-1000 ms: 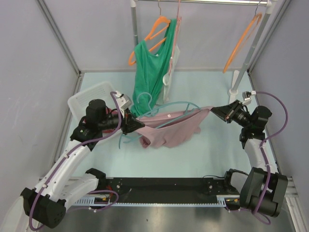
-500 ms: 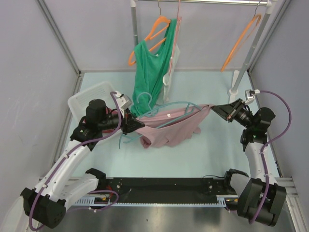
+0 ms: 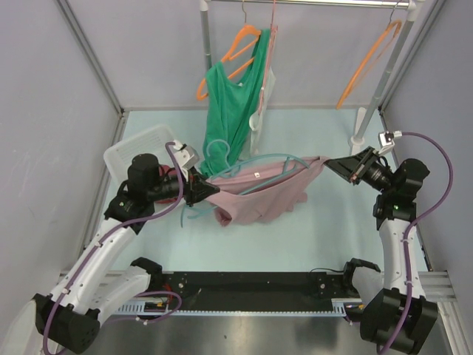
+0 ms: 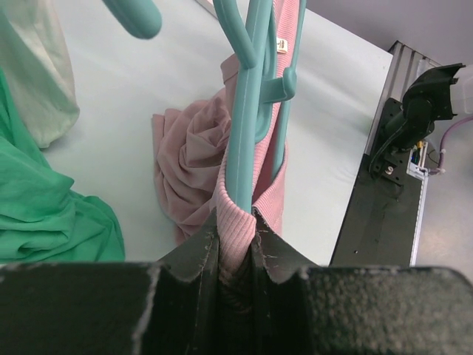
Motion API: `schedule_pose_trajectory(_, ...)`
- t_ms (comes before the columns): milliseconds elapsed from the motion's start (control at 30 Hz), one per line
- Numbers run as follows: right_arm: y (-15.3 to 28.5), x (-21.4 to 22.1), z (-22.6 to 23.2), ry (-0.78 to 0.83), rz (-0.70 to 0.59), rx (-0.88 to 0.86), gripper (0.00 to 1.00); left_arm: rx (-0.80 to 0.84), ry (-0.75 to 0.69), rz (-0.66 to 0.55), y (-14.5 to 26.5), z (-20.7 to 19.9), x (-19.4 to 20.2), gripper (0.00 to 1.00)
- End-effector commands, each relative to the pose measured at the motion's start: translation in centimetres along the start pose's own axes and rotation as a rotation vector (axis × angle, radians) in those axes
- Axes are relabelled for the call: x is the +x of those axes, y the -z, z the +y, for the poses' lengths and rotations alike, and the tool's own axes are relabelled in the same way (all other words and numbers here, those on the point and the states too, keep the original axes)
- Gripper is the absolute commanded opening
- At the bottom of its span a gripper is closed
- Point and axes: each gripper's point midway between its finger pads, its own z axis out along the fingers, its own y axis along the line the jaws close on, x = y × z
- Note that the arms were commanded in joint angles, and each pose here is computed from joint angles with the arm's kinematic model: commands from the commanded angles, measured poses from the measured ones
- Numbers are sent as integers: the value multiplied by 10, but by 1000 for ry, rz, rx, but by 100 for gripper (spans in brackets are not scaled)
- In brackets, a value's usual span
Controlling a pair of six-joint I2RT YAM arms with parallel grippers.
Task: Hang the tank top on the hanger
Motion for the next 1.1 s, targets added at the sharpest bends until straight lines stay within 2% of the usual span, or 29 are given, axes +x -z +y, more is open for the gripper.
schedule_pose_trajectory(0,6,-6,19,70,0,-5,0,-44,-66,-46,4,5,-13,0)
schedule_pose_trajectory(233,10,8,11,49,42,47,0,-61,-80,-63,7,6,-17,0)
schedule_pose_trajectory(667,7,5,49,83,31,-47,0,-22,-54,-45,-1,4,-11,0)
schedule_pose_trajectory(1067,-24,27,82,123,93,-118,0,-3,-54,-34,-4,0,-8,0)
